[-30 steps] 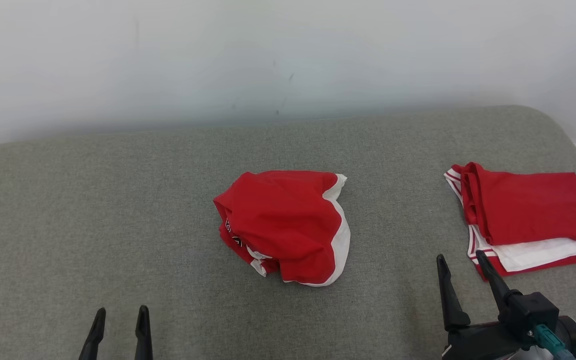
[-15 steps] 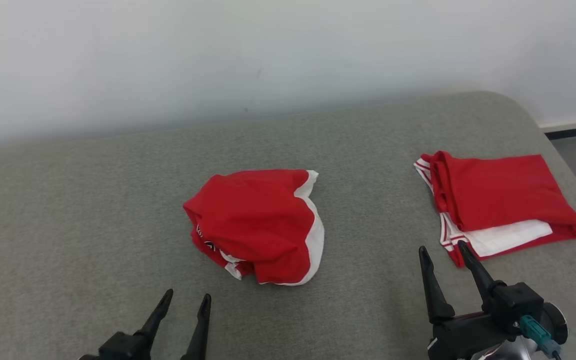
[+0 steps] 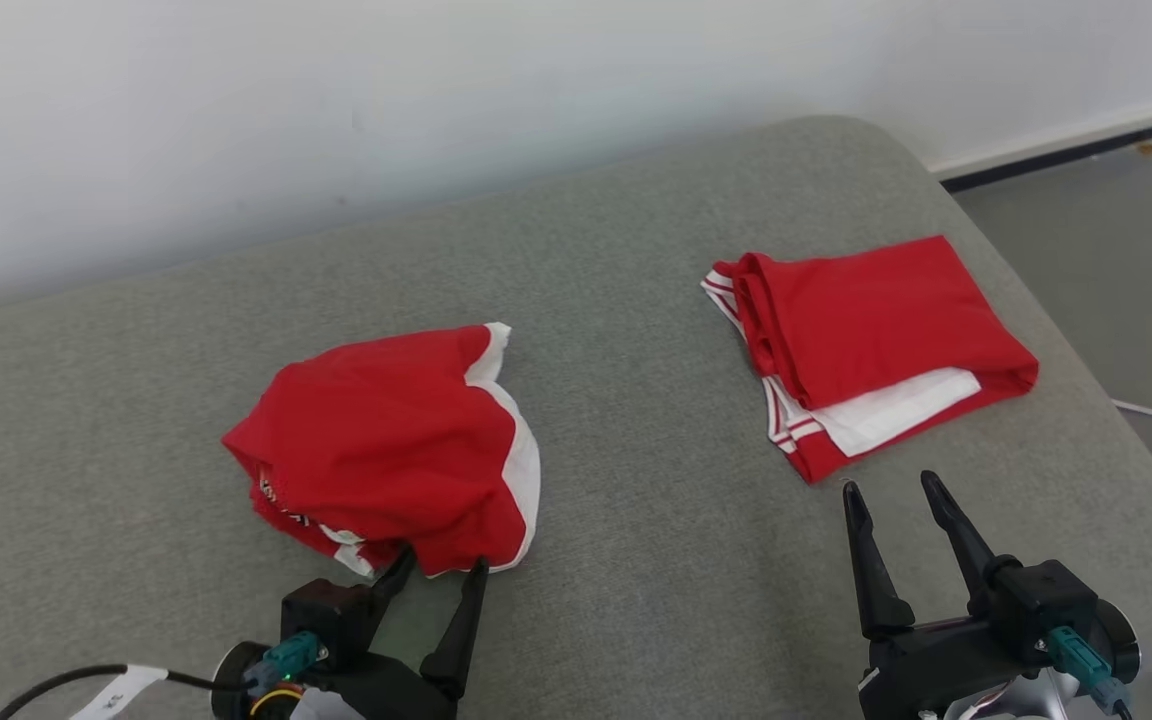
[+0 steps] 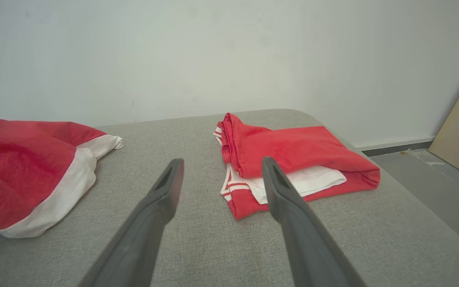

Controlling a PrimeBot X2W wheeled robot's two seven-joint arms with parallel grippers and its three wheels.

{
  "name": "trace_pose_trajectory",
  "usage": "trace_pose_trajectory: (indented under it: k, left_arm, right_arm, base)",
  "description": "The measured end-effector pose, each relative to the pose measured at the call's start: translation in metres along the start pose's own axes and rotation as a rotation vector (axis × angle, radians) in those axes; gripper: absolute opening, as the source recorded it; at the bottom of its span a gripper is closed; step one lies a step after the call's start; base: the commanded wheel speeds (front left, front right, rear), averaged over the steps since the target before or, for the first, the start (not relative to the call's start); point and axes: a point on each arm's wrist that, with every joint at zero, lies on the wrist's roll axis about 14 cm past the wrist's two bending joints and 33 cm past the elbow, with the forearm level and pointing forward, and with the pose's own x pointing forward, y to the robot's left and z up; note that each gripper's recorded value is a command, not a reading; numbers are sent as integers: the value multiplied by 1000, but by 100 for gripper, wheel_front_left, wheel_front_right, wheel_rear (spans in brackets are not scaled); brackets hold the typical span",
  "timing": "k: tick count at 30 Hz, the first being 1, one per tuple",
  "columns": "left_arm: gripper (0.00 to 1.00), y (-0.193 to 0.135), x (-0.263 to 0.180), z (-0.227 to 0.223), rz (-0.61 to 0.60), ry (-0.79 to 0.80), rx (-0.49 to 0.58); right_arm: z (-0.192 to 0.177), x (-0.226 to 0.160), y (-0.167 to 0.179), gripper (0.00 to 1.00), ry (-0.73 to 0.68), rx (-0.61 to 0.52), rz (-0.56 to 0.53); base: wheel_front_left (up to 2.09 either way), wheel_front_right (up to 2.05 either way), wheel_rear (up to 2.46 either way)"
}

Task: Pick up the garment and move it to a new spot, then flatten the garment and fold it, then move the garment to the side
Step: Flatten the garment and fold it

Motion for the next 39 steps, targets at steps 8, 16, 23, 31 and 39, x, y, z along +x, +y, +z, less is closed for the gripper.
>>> trace_pose_trajectory:
  k: [8, 16, 23, 31, 39]
  left_arm:
    - [0, 7, 15, -17, -1, 40, -26]
    - [0, 2, 14, 8, -8, -55, -42]
    - [0, -48, 15, 106, -183, -301, 81]
    - [0, -147, -15, 225, -475, -587, 262]
    - [0, -202, -48, 279, -660, -735, 229]
  right_arm:
    - [-8, -2, -13, 100, 22, -6, -42]
    - [-8, 1, -3, 100, 20, 3, -11]
    - [-4, 7, 9, 100, 9, 8, 28]
    - [1, 8, 19, 100, -7, 12, 59]
    - [1, 8, 23, 100, -10, 15, 71]
  base:
    - [0, 0, 0]
    - [0, 0, 0]
    - [0, 0, 0]
    - [0, 0, 0]
    - [0, 0, 0]
